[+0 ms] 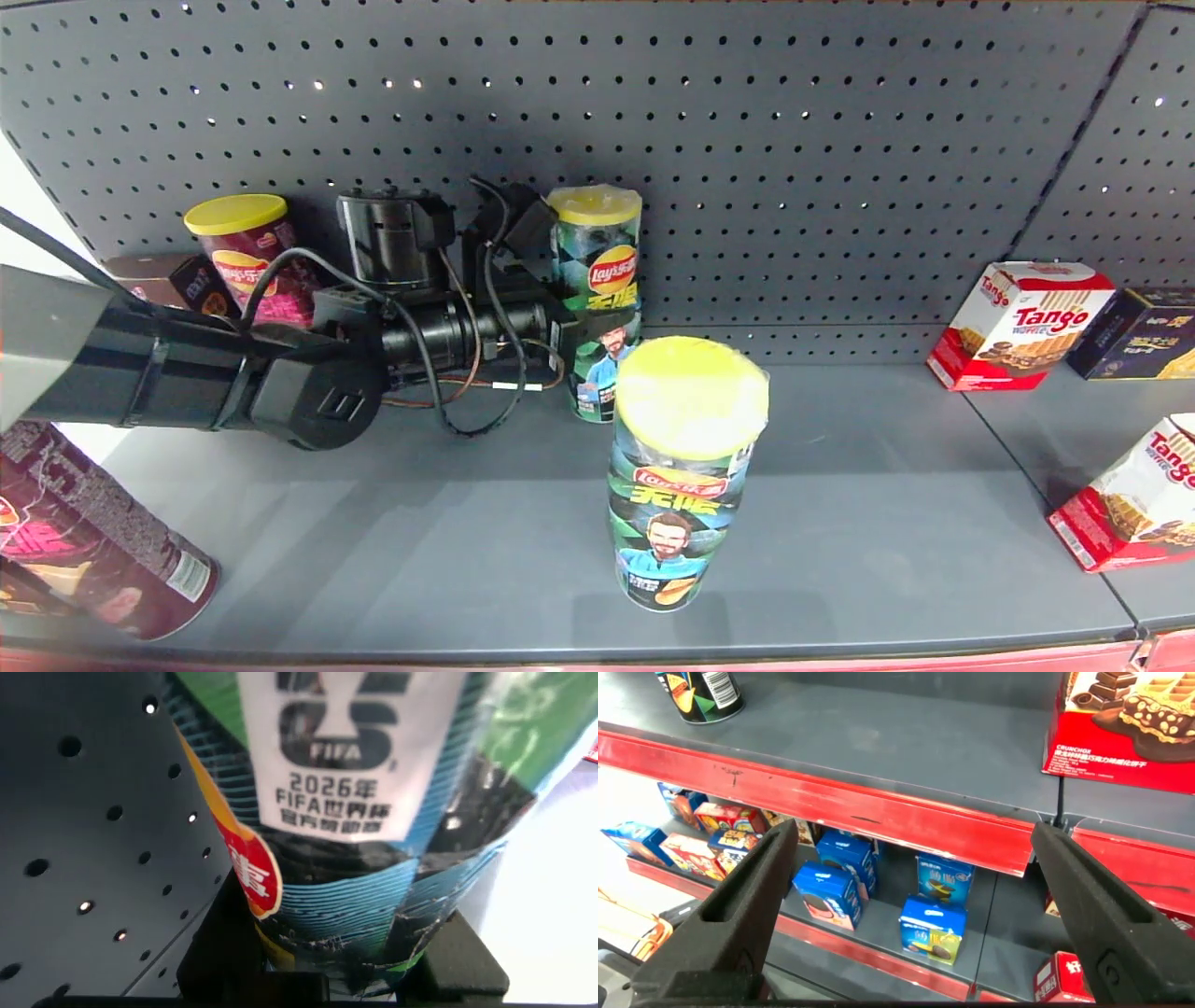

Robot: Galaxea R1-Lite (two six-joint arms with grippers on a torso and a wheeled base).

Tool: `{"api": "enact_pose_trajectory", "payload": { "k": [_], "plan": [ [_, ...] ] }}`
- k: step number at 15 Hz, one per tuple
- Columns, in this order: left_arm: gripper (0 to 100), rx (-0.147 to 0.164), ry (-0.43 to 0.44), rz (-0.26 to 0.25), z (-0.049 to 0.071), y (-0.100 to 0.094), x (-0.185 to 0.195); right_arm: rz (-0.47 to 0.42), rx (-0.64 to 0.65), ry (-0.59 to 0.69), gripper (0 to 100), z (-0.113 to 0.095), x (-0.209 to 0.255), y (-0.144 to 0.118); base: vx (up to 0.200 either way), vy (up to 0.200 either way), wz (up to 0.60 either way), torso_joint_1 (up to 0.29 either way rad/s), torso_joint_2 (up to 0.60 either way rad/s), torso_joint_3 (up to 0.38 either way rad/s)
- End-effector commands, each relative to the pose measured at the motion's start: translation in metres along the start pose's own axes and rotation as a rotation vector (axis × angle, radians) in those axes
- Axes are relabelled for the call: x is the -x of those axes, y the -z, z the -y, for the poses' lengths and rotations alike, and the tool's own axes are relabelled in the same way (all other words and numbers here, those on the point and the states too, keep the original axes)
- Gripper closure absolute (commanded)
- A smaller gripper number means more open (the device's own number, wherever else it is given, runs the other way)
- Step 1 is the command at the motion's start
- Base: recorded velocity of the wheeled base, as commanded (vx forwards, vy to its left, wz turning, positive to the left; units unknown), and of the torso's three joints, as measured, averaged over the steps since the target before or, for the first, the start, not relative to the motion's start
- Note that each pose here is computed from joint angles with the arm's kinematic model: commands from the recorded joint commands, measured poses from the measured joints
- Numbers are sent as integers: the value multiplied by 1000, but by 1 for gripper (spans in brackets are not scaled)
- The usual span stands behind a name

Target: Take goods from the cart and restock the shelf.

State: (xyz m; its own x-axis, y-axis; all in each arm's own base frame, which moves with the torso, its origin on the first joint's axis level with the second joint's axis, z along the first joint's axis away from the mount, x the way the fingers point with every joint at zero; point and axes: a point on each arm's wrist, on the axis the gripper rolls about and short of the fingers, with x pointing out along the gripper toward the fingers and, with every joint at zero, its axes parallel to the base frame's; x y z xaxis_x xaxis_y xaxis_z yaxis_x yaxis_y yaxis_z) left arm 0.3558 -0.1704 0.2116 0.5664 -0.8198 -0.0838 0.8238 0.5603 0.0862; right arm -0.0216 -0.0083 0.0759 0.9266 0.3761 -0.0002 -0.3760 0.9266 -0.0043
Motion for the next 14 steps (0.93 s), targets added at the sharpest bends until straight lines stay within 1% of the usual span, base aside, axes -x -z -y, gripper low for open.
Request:
{"api": "enact_pose_trajectory", "payload": {
  "k": [1,4,6,7,8,12,14],
  "plan": [
    [100,5,2,-6,-1,4,-4,-1,0,-1,0,0,0,0,0,0,0,0,0,0],
    [100,9,6,-13,-1,7,-7,-1,0,-1,0,0,0,0,0,0,0,0,0,0],
    [100,2,7,-2,-1,7,-9,-1,0,-1,0,0,0,0,0,0,0,0,0,0],
    [100,4,10,-3,-2,10,-14,-1,0,-1,0,0,0,0,0,0,0,0,0,0],
    [100,-1,11,5,-2,8,-15,-1,0,-1,0,0,0,0,0,0,0,0,0,0],
    [100,-1,13,4,-4,13,-21,-1,0,-1,0,0,0,0,0,0,0,0,0,0],
    [100,-9,11,18,-5,17,-24,-1,0,-1,0,0,0,0,0,0,0,0,0,0]
  ]
}}
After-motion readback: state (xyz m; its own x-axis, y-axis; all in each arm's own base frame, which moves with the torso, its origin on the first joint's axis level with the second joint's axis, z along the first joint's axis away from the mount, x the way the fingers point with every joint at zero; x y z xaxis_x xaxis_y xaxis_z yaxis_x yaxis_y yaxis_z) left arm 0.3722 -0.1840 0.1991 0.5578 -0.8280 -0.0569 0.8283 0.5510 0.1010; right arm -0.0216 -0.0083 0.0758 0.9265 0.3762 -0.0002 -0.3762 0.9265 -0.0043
